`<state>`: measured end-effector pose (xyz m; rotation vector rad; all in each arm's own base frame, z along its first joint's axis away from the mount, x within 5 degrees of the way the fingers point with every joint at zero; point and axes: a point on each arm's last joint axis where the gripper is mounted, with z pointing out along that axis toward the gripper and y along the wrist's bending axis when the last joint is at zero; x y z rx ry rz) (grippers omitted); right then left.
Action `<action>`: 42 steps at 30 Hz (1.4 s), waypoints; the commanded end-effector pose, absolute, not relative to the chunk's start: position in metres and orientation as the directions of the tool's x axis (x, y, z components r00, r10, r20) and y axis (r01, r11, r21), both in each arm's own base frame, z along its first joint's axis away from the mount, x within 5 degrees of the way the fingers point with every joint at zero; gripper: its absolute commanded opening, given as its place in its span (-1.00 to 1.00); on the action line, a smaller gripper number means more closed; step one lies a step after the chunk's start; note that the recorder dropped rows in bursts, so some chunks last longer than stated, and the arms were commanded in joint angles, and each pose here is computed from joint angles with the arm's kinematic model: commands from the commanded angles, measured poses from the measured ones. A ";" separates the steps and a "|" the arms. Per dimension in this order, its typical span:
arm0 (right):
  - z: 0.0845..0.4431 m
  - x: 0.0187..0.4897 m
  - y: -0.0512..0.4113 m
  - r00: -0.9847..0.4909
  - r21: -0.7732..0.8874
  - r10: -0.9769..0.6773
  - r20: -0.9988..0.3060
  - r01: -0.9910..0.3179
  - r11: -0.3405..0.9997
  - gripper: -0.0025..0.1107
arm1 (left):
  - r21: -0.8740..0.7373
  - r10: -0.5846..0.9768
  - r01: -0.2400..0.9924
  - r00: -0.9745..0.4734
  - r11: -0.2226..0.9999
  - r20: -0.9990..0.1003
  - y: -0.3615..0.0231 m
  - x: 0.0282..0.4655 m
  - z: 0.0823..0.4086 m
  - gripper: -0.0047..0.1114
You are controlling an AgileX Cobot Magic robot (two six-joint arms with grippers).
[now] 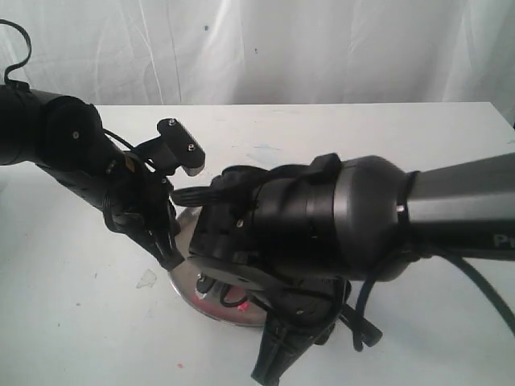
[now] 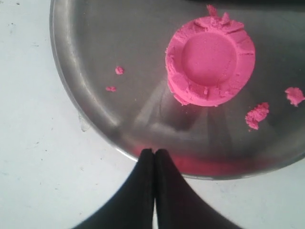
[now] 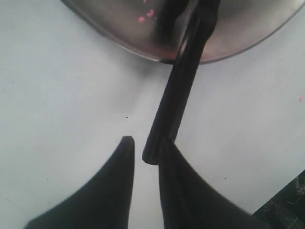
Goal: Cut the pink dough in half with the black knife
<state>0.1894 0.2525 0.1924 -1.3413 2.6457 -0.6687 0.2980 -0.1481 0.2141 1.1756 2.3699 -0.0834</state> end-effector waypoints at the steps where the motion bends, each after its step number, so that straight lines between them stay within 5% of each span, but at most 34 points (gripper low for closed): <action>1: 0.186 0.190 0.244 -0.651 -0.506 -0.753 0.095 -0.683 0.527 -0.63 | 0.152 0.743 0.769 -0.515 0.621 -0.428 -0.146 0.295 0.213 -0.92; 4: 0.182 0.192 0.238 -0.739 -0.540 -0.673 0.033 -0.580 0.610 -0.63 | 0.148 0.744 0.770 -0.519 0.621 -0.422 -0.146 0.294 0.212 -0.92; 11: 0.178 0.186 0.237 -0.744 -0.512 -0.665 0.064 -0.596 0.618 -0.63 | 0.150 0.743 0.769 -0.517 0.621 -0.425 -0.146 0.295 0.212 -0.92; 16: 0.173 0.182 0.233 -0.684 -0.488 -0.715 0.144 -0.678 0.550 -0.32 | 0.145 0.742 0.768 -0.522 0.623 -0.421 -0.146 0.294 0.212 -0.92; 25: 0.148 0.197 0.236 -0.636 -0.603 -0.750 0.184 -0.675 0.425 -0.32 | 0.141 0.744 0.770 -0.524 0.622 -0.415 -0.145 0.294 0.212 -0.92; 42: 0.135 0.202 0.243 -0.599 -0.599 -0.785 0.156 -0.690 0.407 -0.32 | 0.146 0.742 0.768 -0.522 0.623 -0.422 -0.146 0.294 0.212 -0.92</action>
